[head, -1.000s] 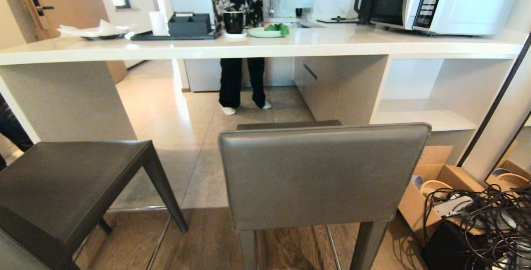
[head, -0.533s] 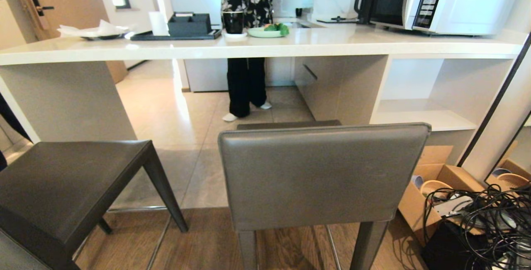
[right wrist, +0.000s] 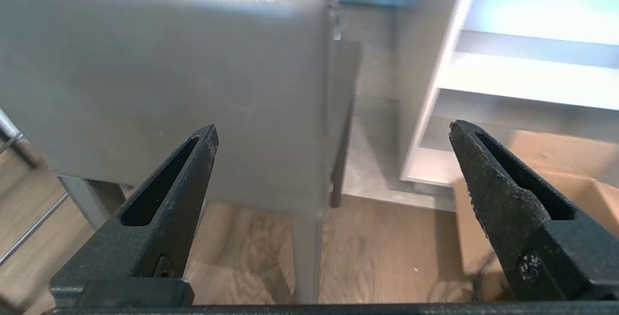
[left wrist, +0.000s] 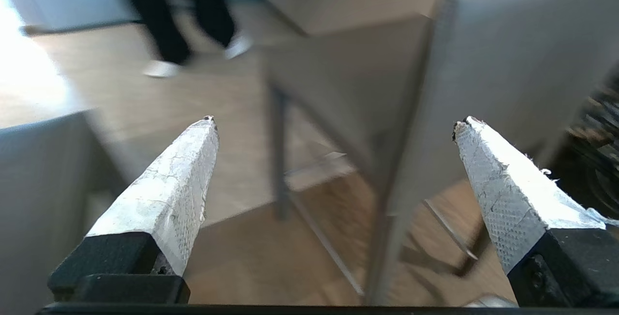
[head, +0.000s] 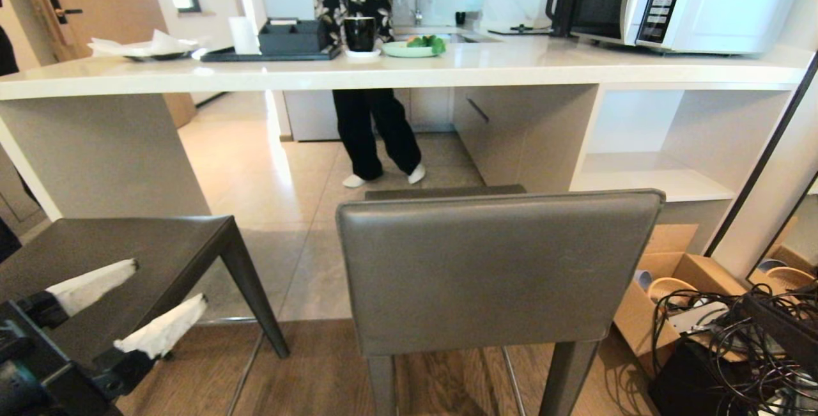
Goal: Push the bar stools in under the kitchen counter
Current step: Push the gray chair back under the dining table
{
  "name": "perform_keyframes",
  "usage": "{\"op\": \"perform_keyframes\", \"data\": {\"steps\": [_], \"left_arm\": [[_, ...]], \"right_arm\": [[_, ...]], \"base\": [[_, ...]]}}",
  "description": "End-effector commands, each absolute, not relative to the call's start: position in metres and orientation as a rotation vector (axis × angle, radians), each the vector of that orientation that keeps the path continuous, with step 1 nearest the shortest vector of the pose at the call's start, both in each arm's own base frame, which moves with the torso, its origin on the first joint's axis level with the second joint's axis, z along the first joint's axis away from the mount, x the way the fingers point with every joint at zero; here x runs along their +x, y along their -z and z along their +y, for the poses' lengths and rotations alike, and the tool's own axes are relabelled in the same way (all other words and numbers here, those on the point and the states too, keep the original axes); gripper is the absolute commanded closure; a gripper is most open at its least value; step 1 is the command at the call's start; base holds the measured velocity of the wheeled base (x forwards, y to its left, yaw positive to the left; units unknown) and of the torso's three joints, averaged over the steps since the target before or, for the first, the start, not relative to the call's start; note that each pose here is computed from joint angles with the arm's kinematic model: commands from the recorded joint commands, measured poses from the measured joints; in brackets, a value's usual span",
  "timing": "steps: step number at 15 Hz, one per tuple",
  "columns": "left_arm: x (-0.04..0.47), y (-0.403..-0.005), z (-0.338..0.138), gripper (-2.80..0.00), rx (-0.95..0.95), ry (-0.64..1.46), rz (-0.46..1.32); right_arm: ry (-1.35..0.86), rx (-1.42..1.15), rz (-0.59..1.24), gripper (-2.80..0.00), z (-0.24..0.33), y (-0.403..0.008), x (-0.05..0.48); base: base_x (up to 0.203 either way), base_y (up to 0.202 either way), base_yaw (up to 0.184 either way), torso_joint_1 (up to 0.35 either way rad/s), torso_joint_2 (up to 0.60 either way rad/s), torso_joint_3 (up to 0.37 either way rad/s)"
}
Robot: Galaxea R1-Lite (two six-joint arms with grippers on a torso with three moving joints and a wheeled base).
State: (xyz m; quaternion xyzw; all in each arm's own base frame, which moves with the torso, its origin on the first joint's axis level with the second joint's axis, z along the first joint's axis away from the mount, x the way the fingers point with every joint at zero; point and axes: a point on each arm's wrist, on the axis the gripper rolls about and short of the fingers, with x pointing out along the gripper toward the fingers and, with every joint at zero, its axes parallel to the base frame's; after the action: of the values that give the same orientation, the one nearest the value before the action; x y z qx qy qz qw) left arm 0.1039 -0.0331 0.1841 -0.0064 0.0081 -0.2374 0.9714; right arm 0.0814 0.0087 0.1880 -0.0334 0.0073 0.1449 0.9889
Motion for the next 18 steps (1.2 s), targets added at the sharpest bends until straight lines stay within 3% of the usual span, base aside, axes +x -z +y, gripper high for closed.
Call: {"op": "perform_keyframes", "data": {"steps": [1, 9, 18], "left_arm": [[0.138, -0.166, -0.060, -2.80, -0.003, 0.568, 0.131], [0.169, -0.133, -0.110, -2.80, 0.006, 0.669, 0.245], [0.198, -0.106, -0.151, -2.80, -0.029, 0.643, 0.153]], "right_arm": [[-0.359, -0.064, 0.133, -2.80, 0.017, -0.177, 0.126], [-0.462, -0.073, 0.169, -2.80, 0.036, -0.161, 0.169], [-0.460, -0.071, 0.167, -2.80, 0.042, -0.144, 0.201]], "base": [[0.000, 0.000, 0.000, 0.000, 0.00, 0.000], [0.000, 0.000, 0.000, 0.000, 0.00, 0.000], [0.000, 0.000, 0.000, 0.000, 0.00, 0.000]]}}
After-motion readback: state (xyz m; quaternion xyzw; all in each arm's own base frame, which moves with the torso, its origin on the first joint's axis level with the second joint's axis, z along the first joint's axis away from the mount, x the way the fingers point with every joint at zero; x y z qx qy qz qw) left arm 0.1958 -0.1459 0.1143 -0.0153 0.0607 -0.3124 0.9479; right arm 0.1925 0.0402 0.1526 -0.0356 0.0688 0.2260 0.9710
